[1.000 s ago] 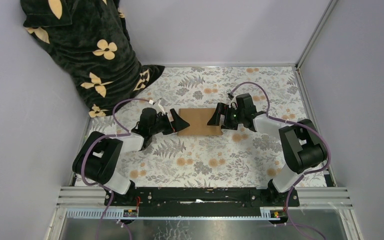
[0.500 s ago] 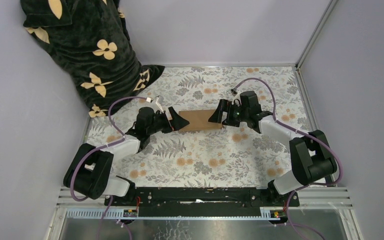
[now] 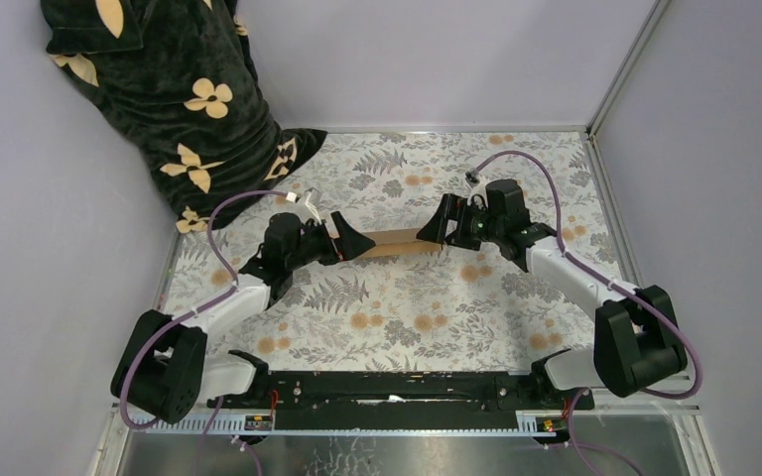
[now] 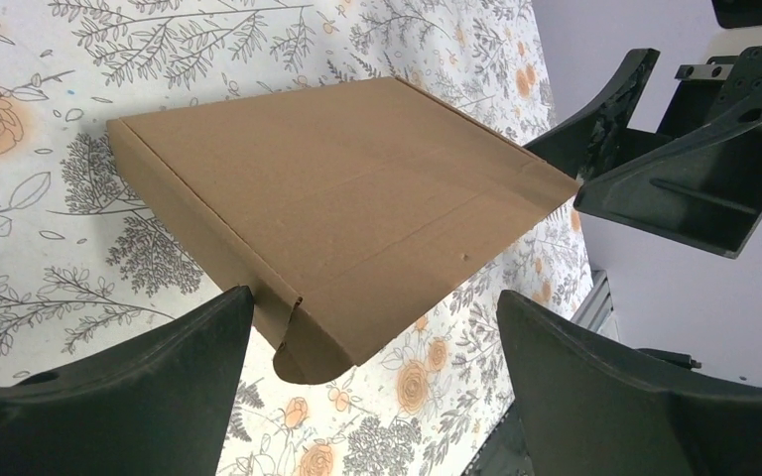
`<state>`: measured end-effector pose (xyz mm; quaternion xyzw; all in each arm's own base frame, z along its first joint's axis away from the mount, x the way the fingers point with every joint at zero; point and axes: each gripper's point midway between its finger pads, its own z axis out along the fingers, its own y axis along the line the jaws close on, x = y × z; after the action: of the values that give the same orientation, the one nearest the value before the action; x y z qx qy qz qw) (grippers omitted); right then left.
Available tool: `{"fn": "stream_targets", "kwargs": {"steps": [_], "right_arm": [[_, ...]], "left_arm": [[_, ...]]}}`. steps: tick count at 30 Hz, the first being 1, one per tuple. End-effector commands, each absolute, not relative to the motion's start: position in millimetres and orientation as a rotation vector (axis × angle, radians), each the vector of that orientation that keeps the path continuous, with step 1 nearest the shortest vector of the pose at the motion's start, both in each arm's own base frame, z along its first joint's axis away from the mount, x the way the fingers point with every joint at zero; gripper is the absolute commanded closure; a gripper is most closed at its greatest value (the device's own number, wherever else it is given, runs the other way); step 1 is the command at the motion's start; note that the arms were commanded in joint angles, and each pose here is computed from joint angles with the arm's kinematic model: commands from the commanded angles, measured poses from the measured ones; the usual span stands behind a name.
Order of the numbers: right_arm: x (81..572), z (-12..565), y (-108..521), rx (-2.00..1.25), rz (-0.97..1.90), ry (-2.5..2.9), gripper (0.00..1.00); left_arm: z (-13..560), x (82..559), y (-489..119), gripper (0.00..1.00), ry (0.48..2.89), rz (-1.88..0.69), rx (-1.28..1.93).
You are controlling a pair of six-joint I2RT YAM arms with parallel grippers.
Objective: Fold the paper box
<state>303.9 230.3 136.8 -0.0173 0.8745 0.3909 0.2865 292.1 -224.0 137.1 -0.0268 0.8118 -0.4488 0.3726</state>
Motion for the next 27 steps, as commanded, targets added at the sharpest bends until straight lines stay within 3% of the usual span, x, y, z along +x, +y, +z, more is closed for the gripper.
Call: {"fn": "stream_targets", "kwargs": {"steps": [1,27], "right_arm": [[289,160,234,-0.068,1.107,2.305,0.01],[255,169,224,-0.001,1.155,2.314,0.01]], "left_arm": [[165,289,-232,0.01,2.044,-1.201,-0.041],[191,267,-236,0.01,2.068,-1.266,-0.038]]}}
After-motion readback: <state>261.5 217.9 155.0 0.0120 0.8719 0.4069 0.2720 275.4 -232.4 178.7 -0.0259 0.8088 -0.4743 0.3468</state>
